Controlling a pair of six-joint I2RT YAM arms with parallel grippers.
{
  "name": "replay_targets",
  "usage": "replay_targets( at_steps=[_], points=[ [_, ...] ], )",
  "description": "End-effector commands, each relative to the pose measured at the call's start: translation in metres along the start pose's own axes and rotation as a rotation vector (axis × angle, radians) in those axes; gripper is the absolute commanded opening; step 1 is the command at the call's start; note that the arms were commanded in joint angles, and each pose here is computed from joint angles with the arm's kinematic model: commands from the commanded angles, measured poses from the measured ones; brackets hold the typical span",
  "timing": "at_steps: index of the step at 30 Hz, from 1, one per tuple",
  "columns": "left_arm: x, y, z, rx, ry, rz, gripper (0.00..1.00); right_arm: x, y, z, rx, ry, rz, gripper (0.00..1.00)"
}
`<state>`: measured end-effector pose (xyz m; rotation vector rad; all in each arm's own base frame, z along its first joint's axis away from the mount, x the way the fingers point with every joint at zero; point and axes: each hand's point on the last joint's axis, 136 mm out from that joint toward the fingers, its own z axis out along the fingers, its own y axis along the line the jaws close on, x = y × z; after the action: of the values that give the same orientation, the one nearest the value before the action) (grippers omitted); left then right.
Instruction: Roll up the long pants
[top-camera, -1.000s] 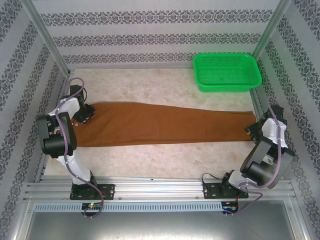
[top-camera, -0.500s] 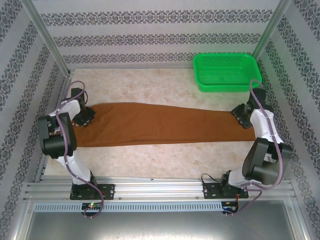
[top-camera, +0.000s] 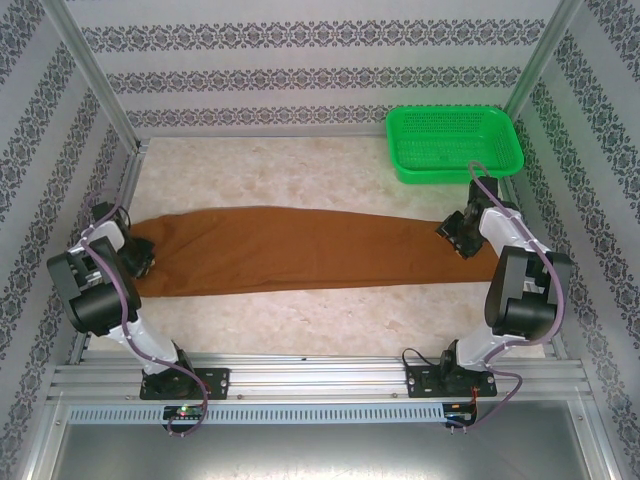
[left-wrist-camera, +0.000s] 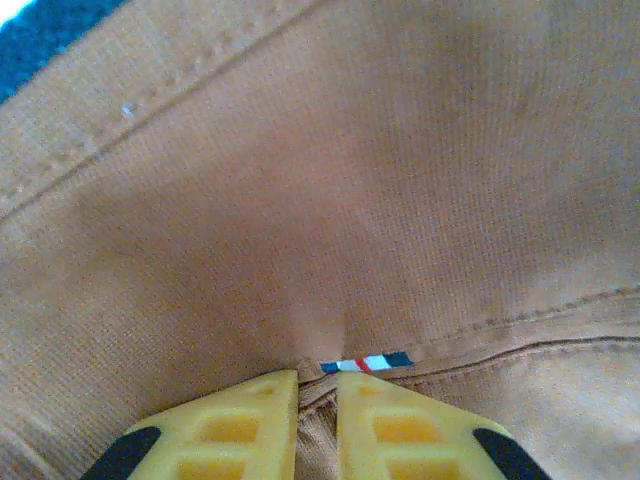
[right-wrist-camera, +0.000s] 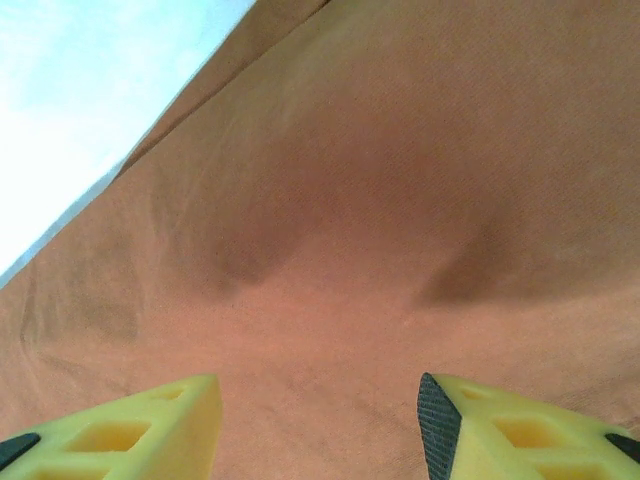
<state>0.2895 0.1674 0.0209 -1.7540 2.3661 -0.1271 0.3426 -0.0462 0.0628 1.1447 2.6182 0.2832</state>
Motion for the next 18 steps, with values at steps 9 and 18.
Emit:
replay_targets(
  at_steps=[9, 18],
  points=[
    [0.021, -0.07, -0.046, 0.048, -0.113, 0.229, 0.24, -0.002, -0.058, -0.021, 0.152, -0.032, 0.067, 0.7],
    [0.033, -0.104, -0.044, 0.045, -0.108, 0.315, 0.19, -0.001, -0.129, -0.037, 0.19, -0.071, 0.253, 0.73]
  ],
)
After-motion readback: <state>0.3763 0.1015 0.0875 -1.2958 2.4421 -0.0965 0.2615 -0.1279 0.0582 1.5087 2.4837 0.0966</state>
